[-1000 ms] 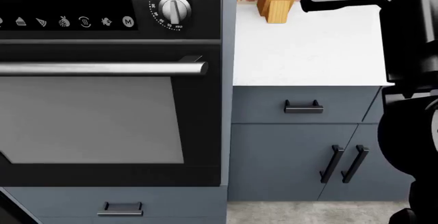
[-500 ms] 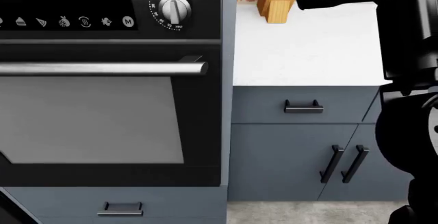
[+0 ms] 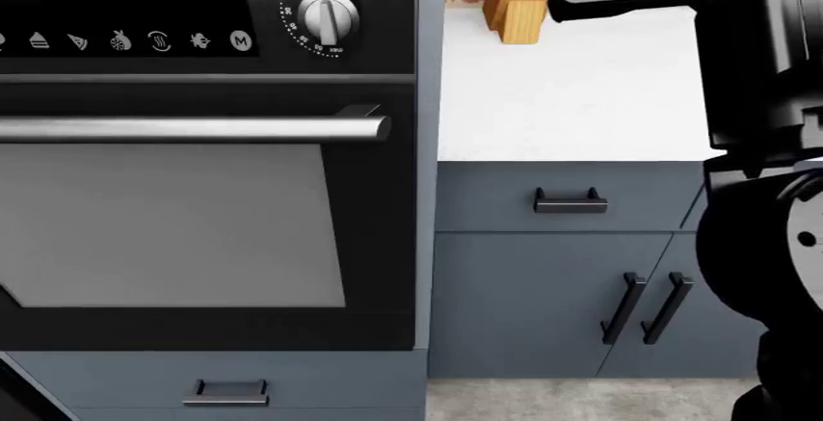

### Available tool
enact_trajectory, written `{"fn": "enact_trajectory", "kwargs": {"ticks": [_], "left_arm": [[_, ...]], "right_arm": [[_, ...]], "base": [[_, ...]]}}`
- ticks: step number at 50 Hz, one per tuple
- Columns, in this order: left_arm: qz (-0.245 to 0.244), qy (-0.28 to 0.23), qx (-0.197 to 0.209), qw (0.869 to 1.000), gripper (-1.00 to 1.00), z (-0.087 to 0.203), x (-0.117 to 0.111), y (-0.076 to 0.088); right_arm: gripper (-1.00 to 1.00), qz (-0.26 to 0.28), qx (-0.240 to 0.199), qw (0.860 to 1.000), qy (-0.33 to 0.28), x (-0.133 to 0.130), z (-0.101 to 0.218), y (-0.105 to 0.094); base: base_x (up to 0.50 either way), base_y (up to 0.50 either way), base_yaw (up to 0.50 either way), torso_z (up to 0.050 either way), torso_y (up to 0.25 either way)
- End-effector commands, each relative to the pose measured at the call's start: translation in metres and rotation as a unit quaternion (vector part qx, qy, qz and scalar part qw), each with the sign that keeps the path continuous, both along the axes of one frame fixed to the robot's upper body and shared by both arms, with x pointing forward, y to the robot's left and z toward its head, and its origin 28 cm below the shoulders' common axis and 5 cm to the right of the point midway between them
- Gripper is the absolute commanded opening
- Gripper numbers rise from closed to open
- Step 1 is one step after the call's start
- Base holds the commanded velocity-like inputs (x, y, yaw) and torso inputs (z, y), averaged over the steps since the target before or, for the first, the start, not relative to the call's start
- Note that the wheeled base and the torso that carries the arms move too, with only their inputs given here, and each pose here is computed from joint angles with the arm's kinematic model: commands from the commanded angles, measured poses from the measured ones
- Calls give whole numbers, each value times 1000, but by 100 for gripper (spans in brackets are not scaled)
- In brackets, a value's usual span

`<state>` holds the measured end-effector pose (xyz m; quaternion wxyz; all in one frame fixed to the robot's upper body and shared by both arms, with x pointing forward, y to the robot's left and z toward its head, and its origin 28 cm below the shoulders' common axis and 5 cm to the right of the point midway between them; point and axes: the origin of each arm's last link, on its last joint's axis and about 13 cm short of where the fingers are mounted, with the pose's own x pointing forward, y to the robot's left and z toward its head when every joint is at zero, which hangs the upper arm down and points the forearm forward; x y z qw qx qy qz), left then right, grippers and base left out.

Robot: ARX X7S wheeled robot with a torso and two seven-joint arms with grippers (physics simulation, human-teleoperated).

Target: Open the microwave door

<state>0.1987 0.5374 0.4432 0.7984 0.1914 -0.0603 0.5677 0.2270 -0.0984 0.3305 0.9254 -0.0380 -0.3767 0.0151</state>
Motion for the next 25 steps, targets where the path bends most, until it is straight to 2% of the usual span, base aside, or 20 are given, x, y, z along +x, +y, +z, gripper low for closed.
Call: {"fn": "enact_trajectory", "kwargs": {"ticks": [1,11,25], "left_arm": [[48,15,-4,999,100,4,-11,14],[78,25,-11,997,100,1,-19,22],[82,23,-10,996,100,1,-18,22]], "right_arm": [[100,-1,-3,1000,1,1,0,1],[100,-2,-4,1000,1,0,0,1],[100,-2,-4,1000,1,1,0,0]], "base": [[0,0,0,0,0],[0,0,0,0,0],[0,0,0,0,0]]}}
